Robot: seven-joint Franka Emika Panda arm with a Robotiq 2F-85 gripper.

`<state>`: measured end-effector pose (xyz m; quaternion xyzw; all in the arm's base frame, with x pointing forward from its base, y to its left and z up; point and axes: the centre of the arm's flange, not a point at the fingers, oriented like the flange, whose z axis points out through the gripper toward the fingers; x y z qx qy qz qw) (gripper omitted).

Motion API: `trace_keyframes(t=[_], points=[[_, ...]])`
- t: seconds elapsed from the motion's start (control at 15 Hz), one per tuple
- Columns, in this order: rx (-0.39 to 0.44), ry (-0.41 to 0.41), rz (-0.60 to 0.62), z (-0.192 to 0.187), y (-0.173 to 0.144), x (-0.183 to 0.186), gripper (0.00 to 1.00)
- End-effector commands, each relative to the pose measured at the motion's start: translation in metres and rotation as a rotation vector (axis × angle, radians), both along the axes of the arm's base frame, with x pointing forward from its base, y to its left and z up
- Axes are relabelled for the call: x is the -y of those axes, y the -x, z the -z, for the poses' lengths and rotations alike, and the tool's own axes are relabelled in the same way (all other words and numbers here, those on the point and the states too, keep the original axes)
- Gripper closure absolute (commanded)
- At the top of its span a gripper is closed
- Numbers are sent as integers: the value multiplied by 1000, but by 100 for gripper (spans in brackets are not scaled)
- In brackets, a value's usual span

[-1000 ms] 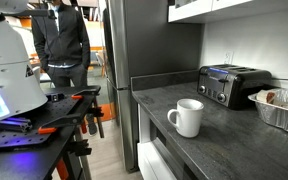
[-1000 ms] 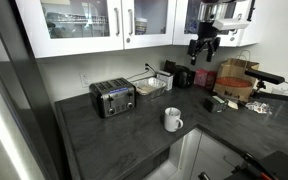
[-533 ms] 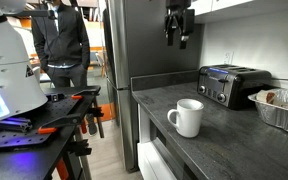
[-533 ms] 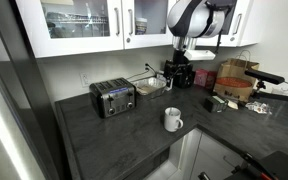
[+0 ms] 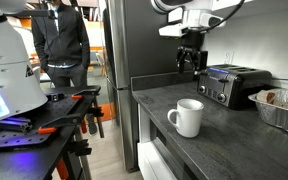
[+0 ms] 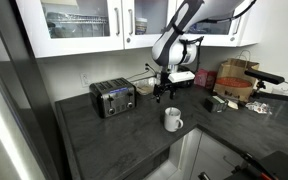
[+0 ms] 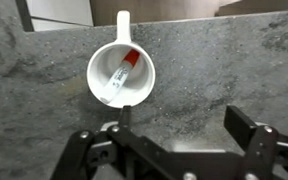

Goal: Move the mug to left

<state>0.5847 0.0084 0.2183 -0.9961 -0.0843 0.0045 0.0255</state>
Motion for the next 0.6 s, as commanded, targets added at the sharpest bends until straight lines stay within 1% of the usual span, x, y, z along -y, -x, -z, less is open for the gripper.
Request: trace_keyframes(t=[0.0,0.27,0.53], points=[[-15,38,25,23,-30,0,0],[-57,59,116,48,-33,8,0],[-72,44,162,57,-26,7,0]])
